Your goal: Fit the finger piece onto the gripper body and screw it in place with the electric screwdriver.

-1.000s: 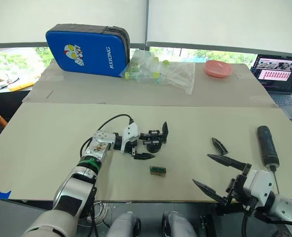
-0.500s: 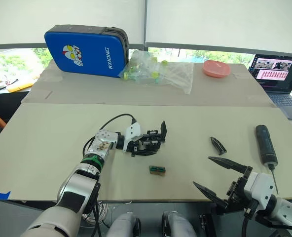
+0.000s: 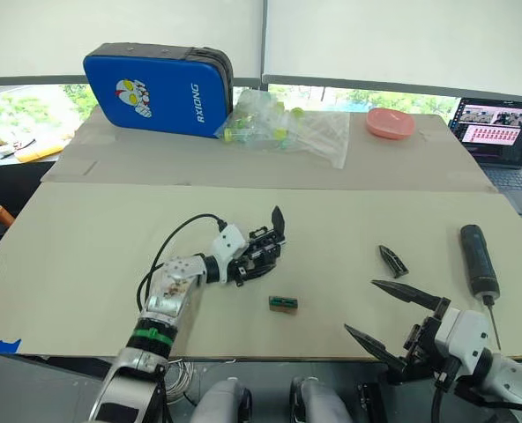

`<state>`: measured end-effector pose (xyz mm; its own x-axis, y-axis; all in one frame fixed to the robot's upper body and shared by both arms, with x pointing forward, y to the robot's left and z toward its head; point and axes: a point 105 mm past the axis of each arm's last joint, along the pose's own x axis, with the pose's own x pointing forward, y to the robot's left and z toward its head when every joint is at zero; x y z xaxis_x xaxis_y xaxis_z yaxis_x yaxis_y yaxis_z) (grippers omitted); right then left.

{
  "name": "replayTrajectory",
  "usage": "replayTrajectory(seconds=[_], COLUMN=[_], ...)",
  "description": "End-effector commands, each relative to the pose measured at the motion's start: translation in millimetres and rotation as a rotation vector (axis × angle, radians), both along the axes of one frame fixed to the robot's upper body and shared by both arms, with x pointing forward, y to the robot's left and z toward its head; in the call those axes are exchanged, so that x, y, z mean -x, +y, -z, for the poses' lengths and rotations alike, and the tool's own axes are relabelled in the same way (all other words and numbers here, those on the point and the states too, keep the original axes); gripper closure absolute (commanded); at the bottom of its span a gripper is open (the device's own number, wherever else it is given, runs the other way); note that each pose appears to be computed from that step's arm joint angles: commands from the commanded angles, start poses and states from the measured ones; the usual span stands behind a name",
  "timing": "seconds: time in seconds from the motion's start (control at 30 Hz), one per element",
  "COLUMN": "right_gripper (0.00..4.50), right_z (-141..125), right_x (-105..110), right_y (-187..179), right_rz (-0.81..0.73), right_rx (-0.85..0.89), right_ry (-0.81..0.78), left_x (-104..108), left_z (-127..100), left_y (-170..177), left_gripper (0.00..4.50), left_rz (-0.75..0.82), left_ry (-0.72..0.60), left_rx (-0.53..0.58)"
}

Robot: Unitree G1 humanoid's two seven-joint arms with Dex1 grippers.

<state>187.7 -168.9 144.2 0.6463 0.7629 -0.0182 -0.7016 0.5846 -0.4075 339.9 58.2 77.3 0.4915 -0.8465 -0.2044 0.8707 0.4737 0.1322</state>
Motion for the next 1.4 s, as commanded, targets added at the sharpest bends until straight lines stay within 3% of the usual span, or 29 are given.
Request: replayTrajectory(seconds=[0.03, 0.4, 0.43, 0.53, 0.67, 0.77, 0.83, 1.1, 1.4], right_gripper=[0.00, 0.00, 0.00, 0.00, 0.00, 0.00, 0.00, 0.00, 0.00], right_z=[-7.7, -6.7, -6.3, -6.0, -6.2, -6.1, -6.1, -7.0, -9.0], right_x=[1.0, 2.3, 2.6, 3.4, 4.4, 5.2, 5.5, 5.7, 9.3], right_y=[0.0, 0.2, 0.4, 0.4, -0.5, -1.8, -3.0, -0.9, -1.5], right_rz=[-0.015, -0.019, -0.019, -0.016, -0.011, -0.007, -0.005, 0.011, 0.036], right_rx=[0.007, 0.009, 0.008, 0.003, 0.001, 0.003, 0.006, 0.001, 0.006], right_ry=[-0.042, -0.040, -0.039, -0.034, -0.031, -0.029, -0.028, -0.038, -0.047], left_x=[0.8, 4.1, 2.3, -0.8, -5.8, -2.6, -13.2, -20.1, -22.1], left_z=[-19.2, 4.0, 3.9, 4.6, 1.2, -2.9, -9.9, -17.5, -11.2], left_y=[-12.9, -6.7, -4.5, 4.7, 24.7, 37.4, 42.2, 6.6, -7.2], left_gripper=[2.18, 2.18, 1.16, 0.06, 0.06, 0.06, 0.06, 0.06, 0.06], left_rz=[-0.012, -0.039, -0.049, -0.041, 0.029, 0.192, 0.218, 0.436, 0.464], left_ry=[-0.080, -0.030, -0.022, -0.003, 0.042, 0.052, 0.034, -0.011, -0.009], left_rx=[0.016, -0.031, -0.029, -0.054, -0.084, -0.134, -0.144, -0.145, -0.153])
